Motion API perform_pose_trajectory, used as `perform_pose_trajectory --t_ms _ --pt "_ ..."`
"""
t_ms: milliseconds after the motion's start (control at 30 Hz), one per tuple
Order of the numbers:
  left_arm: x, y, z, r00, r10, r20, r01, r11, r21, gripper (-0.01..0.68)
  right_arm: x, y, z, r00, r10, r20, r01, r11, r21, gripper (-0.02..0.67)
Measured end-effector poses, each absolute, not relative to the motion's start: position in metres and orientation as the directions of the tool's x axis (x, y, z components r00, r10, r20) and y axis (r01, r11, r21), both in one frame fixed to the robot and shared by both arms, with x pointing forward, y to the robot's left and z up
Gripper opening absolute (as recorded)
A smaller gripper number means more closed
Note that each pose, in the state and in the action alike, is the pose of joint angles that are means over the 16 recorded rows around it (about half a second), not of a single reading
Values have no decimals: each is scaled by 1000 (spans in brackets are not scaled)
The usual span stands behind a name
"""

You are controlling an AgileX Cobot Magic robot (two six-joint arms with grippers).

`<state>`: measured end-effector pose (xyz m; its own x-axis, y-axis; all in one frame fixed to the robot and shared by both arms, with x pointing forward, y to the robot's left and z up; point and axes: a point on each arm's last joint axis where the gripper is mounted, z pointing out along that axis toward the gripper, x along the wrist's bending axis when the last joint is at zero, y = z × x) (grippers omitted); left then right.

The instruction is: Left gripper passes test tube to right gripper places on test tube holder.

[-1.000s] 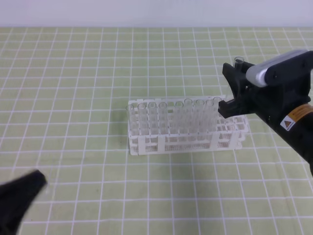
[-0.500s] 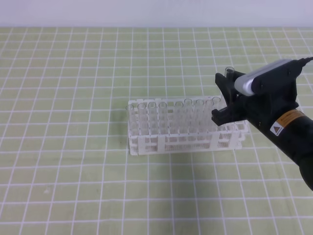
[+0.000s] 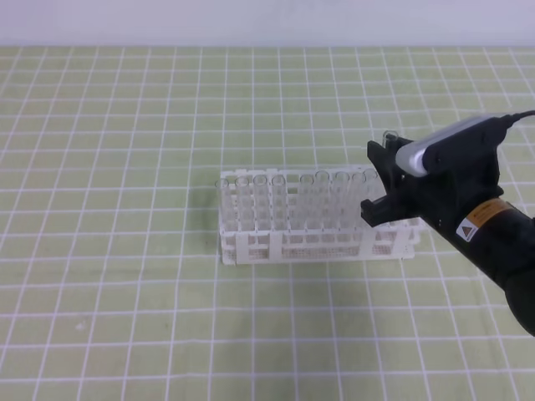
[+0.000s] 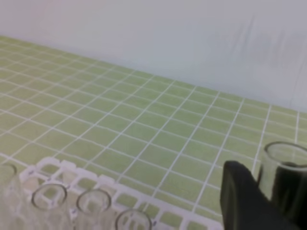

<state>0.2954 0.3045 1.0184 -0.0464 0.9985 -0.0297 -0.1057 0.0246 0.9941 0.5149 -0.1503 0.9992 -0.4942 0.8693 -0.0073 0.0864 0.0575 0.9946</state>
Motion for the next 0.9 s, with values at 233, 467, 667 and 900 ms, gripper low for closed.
perform_pose_trajectory --t_ms 233,467,667,900 --pt "292 303 1005 -33 999 -43 -133 38 990 -3 517 -151 991 -479 878 8 103 47 994 108" --pt "292 302 999 -19 999 -41 -141 38 989 -3 517 -153 986 -461 887 27 105 25 994 115" --pt "291 300 1000 2 999 -44 -166 43 985 -3 517 -155 981 -448 893 37 112 16 994 187" --pt "292 300 998 16 999 -50 -181 52 982 -3 515 -157 981 -441 897 40 114 12 993 322"
